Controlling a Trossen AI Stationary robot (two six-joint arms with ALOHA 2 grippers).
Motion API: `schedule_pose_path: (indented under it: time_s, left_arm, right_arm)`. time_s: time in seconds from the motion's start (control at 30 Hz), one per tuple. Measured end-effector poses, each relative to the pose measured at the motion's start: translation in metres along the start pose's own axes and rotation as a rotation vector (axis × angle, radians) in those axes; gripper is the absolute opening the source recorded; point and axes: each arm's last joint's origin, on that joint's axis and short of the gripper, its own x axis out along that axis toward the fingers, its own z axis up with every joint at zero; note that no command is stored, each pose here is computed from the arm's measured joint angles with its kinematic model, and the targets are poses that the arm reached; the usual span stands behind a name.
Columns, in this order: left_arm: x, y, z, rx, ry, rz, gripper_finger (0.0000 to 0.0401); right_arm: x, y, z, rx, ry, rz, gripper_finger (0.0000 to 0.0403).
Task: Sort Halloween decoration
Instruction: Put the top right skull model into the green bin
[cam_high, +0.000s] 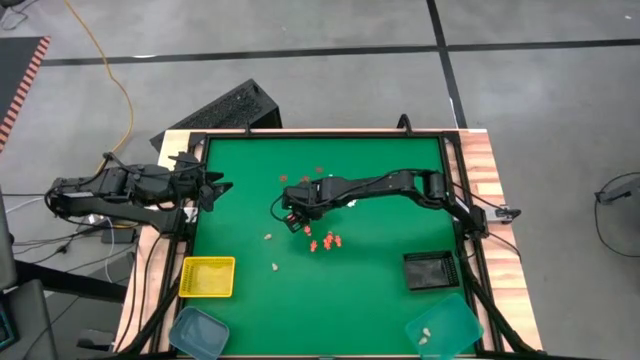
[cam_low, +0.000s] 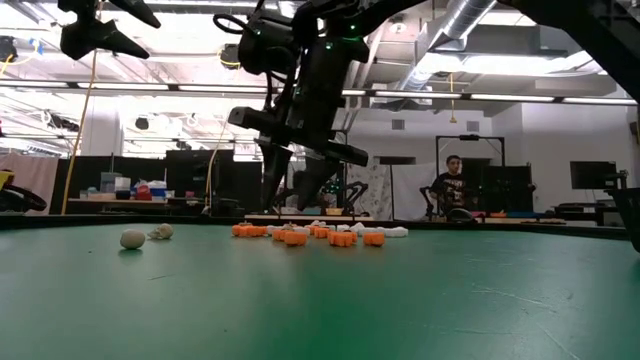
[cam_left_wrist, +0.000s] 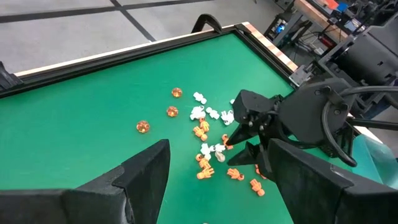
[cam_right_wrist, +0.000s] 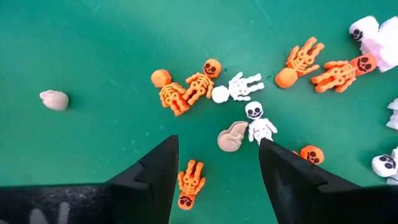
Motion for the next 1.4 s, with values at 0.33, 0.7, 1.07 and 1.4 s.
schedule_pose_path:
  time_s: [0.33,0.7,1.07,1.4]
  left_arm:
    - [0.000,0.000,0.000,0.000,0.000,0.001,0.0261]
    - [0.000,0.000,0.000,0.000,-0.001,0.001,0.0261]
    - [0.000,0.000,0.000,-0.001,0.000,0.001,0.0261]
    - [0.000,0.000,0.000,-0.001,-0.001,0.000,0.0261]
  right_arm:
    - [0.011,0.000,-0.011,0.003,0.025,0.023,0.0196]
    - [0.015,-0.004,-0.005,0.011,-0.001,0.047,0.0196]
    - [0.028,-0.003,-0.006,-0.008,0.015,0.050,0.0195]
    - [0.040,-0.003,-0.008,-0.018,0.066,0.087,0.0195]
